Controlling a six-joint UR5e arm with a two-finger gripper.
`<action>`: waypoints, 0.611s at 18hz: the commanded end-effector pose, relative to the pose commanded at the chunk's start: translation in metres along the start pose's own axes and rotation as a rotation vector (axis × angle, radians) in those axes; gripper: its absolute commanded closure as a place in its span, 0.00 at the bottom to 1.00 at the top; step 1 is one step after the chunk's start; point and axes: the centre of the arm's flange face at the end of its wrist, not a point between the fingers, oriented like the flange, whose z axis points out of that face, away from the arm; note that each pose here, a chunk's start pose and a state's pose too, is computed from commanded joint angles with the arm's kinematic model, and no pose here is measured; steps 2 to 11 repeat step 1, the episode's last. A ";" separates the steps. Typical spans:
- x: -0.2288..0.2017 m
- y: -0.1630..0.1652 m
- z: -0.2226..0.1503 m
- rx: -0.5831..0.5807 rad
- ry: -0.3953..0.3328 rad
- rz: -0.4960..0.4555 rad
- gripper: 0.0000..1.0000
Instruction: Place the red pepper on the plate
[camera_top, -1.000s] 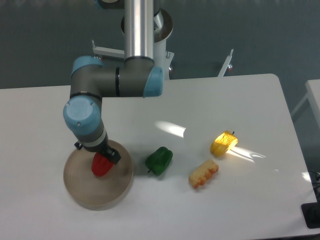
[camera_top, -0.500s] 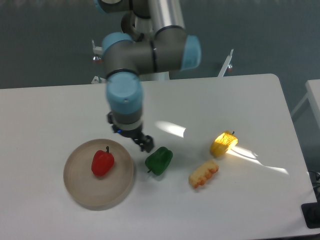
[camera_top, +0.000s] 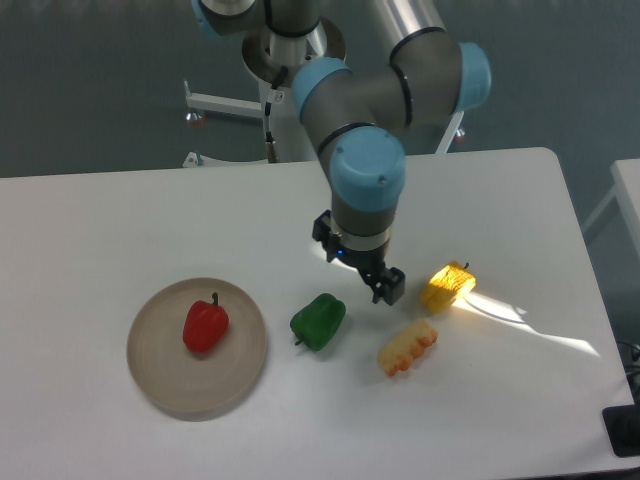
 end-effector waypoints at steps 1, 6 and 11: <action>0.000 0.000 0.000 0.001 -0.003 0.000 0.00; 0.000 0.000 0.000 0.001 -0.003 0.000 0.00; 0.000 0.000 0.000 0.001 -0.003 0.000 0.00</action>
